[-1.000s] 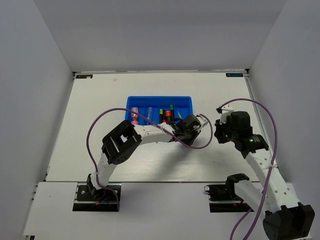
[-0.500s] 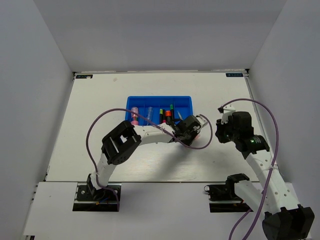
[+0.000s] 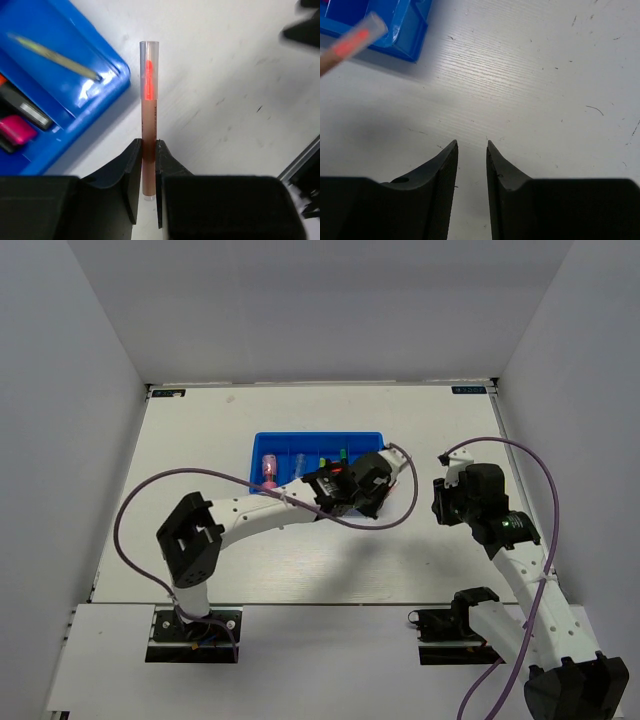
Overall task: Sort the stationery into containers
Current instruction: Place the pen in the storage box.
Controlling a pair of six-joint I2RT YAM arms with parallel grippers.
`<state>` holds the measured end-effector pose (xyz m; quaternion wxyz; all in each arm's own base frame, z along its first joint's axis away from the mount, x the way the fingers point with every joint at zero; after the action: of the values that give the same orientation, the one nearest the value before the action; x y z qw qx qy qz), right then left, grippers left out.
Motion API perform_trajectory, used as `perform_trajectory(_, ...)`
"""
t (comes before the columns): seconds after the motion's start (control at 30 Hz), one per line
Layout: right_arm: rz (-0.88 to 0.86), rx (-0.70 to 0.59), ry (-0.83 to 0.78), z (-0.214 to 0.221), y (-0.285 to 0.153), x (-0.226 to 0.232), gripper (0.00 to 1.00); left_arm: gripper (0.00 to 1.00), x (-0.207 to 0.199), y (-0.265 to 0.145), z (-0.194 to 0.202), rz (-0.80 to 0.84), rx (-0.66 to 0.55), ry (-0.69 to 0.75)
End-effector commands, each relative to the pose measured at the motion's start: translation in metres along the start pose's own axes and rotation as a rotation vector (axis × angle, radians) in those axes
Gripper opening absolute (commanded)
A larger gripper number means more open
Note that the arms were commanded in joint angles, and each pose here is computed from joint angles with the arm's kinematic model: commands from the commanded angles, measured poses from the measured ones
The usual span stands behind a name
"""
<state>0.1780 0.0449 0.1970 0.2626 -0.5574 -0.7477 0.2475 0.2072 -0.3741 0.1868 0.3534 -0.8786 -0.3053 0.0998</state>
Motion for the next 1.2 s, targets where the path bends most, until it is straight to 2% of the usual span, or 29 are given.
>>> perform_trajectory(0.0, 0.009, -0.037, -0.009, -0.003, -0.002, -0.002, 0.33, 0.00, 0.020, -0.030, -0.043, -0.074, -0.132, -0.086)
perform_trajectory(0.07, 0.005, -0.038, -0.011, -0.004, -0.003, -0.001, 0.33, 0.00, 0.047, -0.034, -0.060, -0.168, -0.160, -0.205)
perform_trajectory(0.1, 0.005, -0.036, -0.011, -0.003, -0.003, -0.001, 0.33, 0.00, 0.055, -0.024, -0.056, -0.206, -0.123, -0.233)
perform_trajectory(0.13, 0.006, -0.038, -0.008, -0.003, -0.002, -0.001, 0.33, 0.00, 0.077, -0.024, -0.063, -0.251, -0.132, -0.337)
perform_trajectory(0.17, 0.007, -0.035, -0.009, -0.002, -0.002, -0.002, 0.33, 0.00, 0.083, -0.027, -0.074, -0.259, -0.158, -0.369)
perform_trajectory(0.2, 0.006, -0.041, -0.010, -0.003, -0.002, -0.001, 0.33, 0.00, 0.094, -0.008, -0.064, -0.306, -0.110, -0.396)
perform_trajectory(0.27, 0.004, -0.044, -0.011, -0.002, -0.003, -0.001, 0.33, 0.00, 0.111, -0.005, -0.072, -0.360, -0.116, -0.463)
perform_trajectory(0.3, 0.005, -0.045, -0.010, -0.003, -0.003, -0.001, 0.33, 0.00, 0.114, 0.013, -0.072, -0.367, -0.097, -0.482)
perform_trajectory(0.33, 0.003, -0.045, -0.012, -0.002, -0.003, -0.001, 0.33, 0.00, 0.116, 0.012, -0.080, -0.367, -0.099, -0.487)
perform_trajectory(0.37, 0.001, -0.047, -0.009, -0.002, -0.003, -0.001, 0.35, 0.00, 0.121, 0.032, -0.070, -0.376, -0.052, -0.504)
perform_trajectory(0.43, -0.001, -0.050, -0.010, -0.002, -0.003, 0.000, 0.38, 0.00, 0.124, 0.033, -0.085, -0.363, -0.076, -0.513)
perform_trajectory(0.47, -0.003, -0.046, -0.010, -0.001, -0.003, 0.000, 0.38, 0.00, 0.123, 0.048, -0.079, -0.357, -0.047, -0.521)
perform_trajectory(0.87, -0.004, -0.055, -0.014, -0.001, -0.004, 0.000, 0.38, 0.00, 0.118, 0.071, -0.050, -0.329, 0.028, -0.560)
perform_trajectory(0.9, -0.001, -0.059, -0.012, -0.001, -0.004, 0.000, 0.38, 0.02, 0.116, 0.073, -0.047, -0.318, 0.034, -0.569)
perform_trajectory(0.97, -0.002, -0.054, -0.014, -0.001, -0.003, 0.000, 0.39, 0.21, 0.115, 0.074, -0.048, -0.300, 0.027, -0.577)
perform_trajectory(1.0, 0.000, -0.054, -0.012, -0.001, -0.003, -0.001, 0.41, 0.34, 0.114, 0.075, -0.048, -0.295, 0.027, -0.581)
perform_trajectory(1.03, 0.000, -0.053, -0.011, -0.001, -0.003, -0.001, 0.44, 0.56, 0.113, 0.075, -0.048, -0.288, 0.028, -0.582)
perform_trajectory(1.13, -0.001, -0.053, -0.015, 0.000, -0.002, -0.001, 0.53, 0.78, 0.111, 0.072, -0.049, -0.279, 0.027, -0.578)
perform_trajectory(1.17, 0.000, -0.053, -0.015, 0.000, -0.003, -0.001, 0.56, 0.81, 0.112, 0.067, -0.054, -0.277, 0.012, -0.578)
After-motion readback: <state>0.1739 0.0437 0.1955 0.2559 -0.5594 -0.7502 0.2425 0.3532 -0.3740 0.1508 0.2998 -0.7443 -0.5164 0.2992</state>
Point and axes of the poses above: each gripper's point midway between its finger pads, its own y axis out along the fingers, its own x axis along the line the jaws close on, z = x × y, the point moved 8 cm from there along -y, back along the fingers, and after that the axes turned 9 degrees about y, right-handed, at the moved point
